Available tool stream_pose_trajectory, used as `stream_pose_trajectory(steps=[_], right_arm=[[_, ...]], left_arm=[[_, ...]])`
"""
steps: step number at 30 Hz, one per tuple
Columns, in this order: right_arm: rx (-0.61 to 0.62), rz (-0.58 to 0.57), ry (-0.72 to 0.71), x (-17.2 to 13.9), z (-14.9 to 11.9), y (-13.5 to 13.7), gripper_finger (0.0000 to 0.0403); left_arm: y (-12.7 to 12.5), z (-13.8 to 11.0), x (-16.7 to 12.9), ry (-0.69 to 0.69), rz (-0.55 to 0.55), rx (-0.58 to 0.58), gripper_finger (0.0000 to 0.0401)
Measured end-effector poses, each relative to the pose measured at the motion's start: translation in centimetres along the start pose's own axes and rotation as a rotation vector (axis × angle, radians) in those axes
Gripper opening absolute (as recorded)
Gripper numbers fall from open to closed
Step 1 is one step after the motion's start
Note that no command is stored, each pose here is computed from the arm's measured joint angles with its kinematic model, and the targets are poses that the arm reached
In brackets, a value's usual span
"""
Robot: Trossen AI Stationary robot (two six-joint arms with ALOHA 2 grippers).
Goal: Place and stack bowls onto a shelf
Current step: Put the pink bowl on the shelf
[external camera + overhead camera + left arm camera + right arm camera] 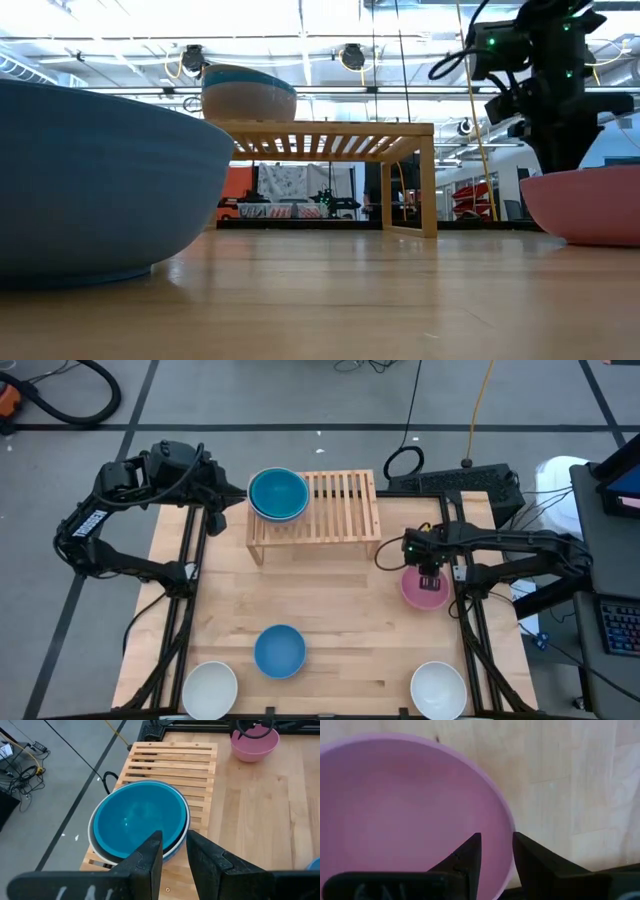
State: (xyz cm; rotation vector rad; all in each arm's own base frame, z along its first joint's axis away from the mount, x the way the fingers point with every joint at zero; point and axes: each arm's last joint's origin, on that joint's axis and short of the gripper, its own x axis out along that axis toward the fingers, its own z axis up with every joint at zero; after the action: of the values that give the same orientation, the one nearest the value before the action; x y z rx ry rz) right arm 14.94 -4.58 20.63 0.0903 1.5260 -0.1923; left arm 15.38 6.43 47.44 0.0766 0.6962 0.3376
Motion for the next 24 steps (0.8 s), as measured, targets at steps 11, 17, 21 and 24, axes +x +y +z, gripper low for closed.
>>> stream_pose_trajectory(steps=[11,17,21,24], right_arm=[[-0.012,-0.106,-0.018,0.2,0.1,-1.4,0.0105],[0.027,-0.113,-0.028,0.3,0.1,-2.2,0.0105],[0.056,-0.072,-0.077,0.3,0.4,-2.6,0.0105],[0.049,-0.004,-0.091,0.5,0.6,-2.8,0.0105]], left_arm=[[0.0,0.0,0.0,0.000,0.000,-0.026,0.0095],[0.0,0.0,0.0,0.000,0.000,-0.028,0.0095],[0.0,0.0,0.0,0.000,0.000,-0.028,0.0095],[0.0,0.0,0.0,0.000,-0.001,-0.028,0.0095]])
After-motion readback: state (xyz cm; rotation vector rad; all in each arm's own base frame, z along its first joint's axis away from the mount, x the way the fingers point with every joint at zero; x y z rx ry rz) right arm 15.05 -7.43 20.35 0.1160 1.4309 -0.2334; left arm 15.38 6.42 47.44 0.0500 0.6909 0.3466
